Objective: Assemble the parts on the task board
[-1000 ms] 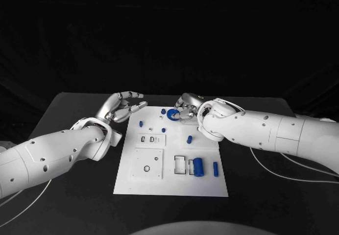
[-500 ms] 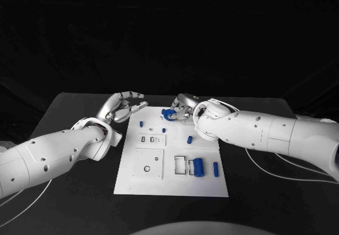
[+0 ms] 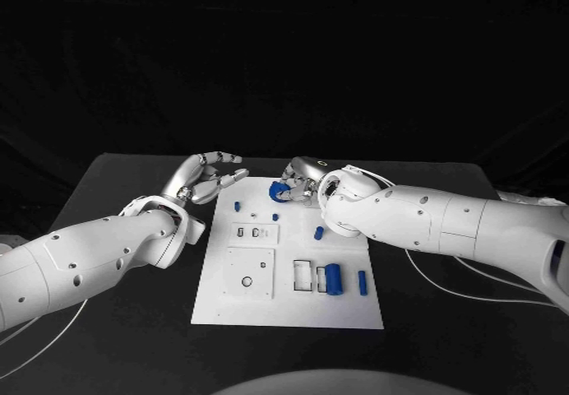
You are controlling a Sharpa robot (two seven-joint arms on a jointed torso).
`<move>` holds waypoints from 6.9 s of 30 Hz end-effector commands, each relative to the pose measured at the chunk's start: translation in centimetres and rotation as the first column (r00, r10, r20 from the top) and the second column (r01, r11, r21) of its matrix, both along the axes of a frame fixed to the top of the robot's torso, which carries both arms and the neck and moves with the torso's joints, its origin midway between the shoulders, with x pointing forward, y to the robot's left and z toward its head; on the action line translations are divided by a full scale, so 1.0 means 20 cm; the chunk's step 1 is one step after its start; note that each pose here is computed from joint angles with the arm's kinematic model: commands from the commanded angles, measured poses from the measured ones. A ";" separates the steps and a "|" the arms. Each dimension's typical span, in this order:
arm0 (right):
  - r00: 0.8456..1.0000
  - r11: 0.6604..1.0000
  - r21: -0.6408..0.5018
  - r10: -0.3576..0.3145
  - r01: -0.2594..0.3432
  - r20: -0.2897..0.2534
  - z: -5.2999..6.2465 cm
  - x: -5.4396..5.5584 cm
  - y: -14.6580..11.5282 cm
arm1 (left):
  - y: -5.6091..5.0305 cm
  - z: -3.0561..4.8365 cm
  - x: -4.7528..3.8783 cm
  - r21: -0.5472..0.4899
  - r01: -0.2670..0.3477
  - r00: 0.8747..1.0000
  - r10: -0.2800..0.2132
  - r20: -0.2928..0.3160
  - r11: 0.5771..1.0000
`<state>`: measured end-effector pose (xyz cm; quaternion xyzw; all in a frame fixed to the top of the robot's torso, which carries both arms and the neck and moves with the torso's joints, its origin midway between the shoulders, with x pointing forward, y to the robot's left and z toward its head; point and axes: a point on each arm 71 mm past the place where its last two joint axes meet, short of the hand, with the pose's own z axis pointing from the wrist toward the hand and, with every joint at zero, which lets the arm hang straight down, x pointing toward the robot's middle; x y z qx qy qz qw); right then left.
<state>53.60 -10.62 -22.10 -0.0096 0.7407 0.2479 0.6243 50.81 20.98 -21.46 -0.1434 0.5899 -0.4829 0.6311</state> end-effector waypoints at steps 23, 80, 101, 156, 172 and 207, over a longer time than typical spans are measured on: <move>1.000 0.999 -0.026 0.025 -0.025 0.005 -0.02 0.02 0.06 | -0.01 0.009 -0.007 -0.003 0.011 1.000 -0.011 0.005 1.000; 1.000 0.999 -0.046 0.011 -0.011 -0.008 -0.06 0.03 0.09 | -0.01 0.012 -0.011 0.002 0.013 1.000 -0.013 0.012 1.000; 0.985 0.965 0.261 -0.036 -0.009 0.167 0.25 -0.12 -0.27 | -0.03 0.003 0.010 0.001 0.016 1.000 -0.016 0.011 1.000; 0.982 0.983 -0.033 -0.181 0.180 -0.057 -0.07 -0.19 -0.80 | 0.01 -0.020 0.006 0.013 0.009 1.000 -0.009 0.011 1.000; 0.976 0.977 -0.078 -0.206 0.200 -0.078 -0.09 -0.17 -0.82 | 0.02 -0.024 0.005 0.014 0.007 1.000 -0.007 0.010 1.000; 0.972 0.973 -0.110 -0.212 0.201 -0.105 -0.12 -0.16 -0.77 | 0.02 -0.027 0.004 0.014 0.006 1.000 -0.006 0.010 1.000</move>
